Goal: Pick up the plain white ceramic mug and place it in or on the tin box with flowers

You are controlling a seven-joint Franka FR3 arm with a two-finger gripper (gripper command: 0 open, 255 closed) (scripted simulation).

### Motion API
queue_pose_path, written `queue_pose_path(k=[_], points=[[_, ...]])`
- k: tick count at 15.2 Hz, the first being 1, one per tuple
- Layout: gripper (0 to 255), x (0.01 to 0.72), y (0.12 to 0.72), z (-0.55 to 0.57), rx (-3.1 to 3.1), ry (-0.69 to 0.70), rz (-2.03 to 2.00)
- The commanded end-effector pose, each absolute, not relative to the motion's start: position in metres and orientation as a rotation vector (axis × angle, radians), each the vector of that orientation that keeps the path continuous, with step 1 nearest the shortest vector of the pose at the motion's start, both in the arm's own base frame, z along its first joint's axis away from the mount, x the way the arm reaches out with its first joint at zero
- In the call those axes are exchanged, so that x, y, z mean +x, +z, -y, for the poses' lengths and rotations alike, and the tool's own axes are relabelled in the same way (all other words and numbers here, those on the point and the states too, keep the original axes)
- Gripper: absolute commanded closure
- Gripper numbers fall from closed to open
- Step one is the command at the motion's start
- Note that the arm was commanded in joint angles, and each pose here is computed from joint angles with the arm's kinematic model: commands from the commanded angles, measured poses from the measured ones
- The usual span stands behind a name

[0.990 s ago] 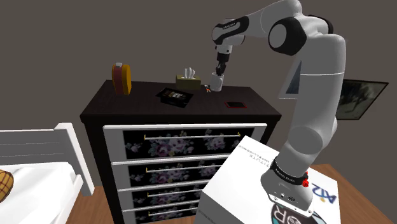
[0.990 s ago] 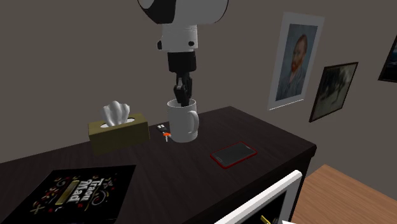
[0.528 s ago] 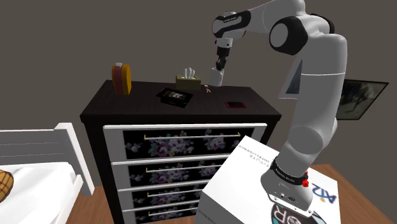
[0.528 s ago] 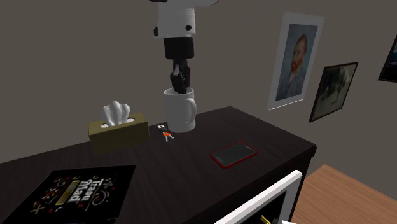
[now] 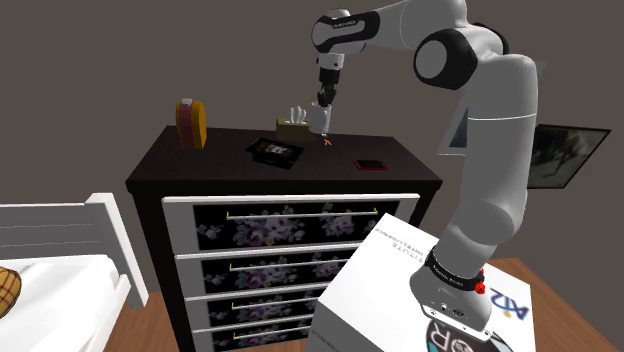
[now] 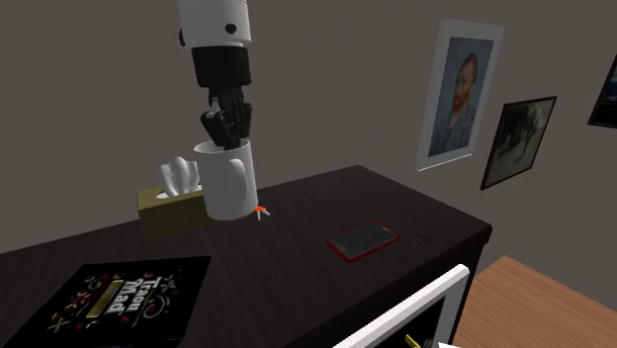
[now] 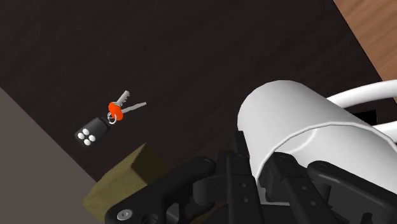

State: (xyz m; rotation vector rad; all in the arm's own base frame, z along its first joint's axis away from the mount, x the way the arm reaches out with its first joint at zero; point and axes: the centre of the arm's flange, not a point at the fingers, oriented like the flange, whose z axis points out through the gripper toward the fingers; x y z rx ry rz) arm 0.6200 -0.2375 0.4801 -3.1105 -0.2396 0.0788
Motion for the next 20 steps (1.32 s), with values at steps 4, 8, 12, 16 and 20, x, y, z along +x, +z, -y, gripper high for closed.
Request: queue_pose_path(k=[4,8,12,16,20], points=[[255,0.656,0.485,0.18,-3.11,0.079,0.238],[255,0.684,0.49,0.136,-3.11,0.079,0.238],[255,0.711,0.495,0.094,-3.11,0.079,0.238],[255,0.711,0.473,0.094,-3.11,0.079,0.238],[255,0.711,0.452,0.094,-3.11,0.079,0.238]])
